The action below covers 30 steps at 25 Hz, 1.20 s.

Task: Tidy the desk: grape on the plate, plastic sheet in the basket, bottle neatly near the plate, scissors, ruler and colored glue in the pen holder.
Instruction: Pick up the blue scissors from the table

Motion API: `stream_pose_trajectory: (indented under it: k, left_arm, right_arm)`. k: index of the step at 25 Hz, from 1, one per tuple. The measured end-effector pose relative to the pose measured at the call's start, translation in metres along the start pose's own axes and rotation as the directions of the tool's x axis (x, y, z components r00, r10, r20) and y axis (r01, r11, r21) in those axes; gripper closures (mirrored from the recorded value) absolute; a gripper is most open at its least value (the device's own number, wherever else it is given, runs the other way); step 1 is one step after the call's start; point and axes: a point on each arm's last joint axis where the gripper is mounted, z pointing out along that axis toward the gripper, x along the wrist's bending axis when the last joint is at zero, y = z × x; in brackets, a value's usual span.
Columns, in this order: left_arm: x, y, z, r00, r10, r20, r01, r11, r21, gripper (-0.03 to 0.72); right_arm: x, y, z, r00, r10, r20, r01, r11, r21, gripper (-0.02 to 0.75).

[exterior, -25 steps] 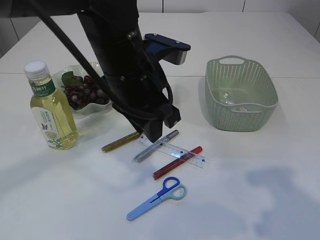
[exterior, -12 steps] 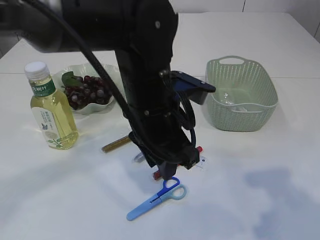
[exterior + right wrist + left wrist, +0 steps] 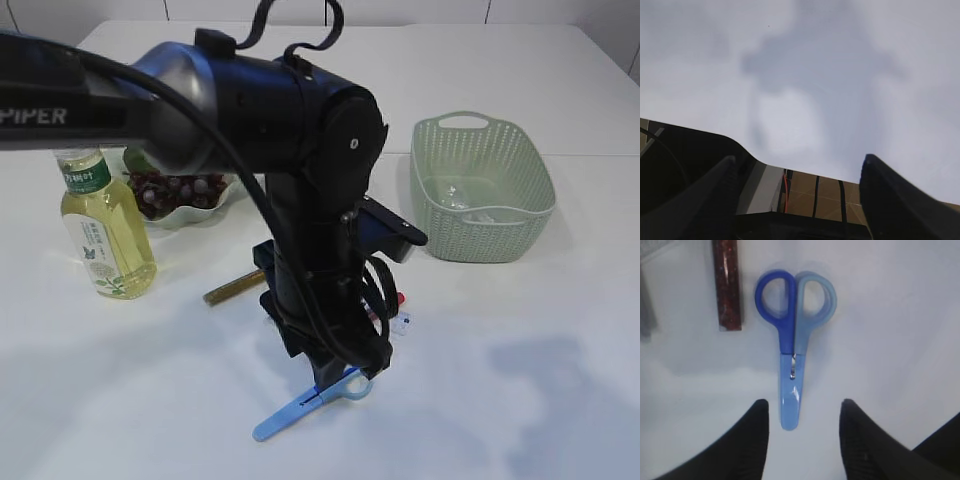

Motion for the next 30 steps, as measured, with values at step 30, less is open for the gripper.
stream_pose_trajectory:
  k: [30]
  left_arm:
    - [0.003, 0.012, 0.051, 0.999, 0.02, -0.036, -0.019, 0.999, 0.034, 0.333]
  right_arm:
    - [0.0, 0.0, 0.0, 0.999, -0.032, 0.0, 0.032, 0.999, 0.0, 0.155]
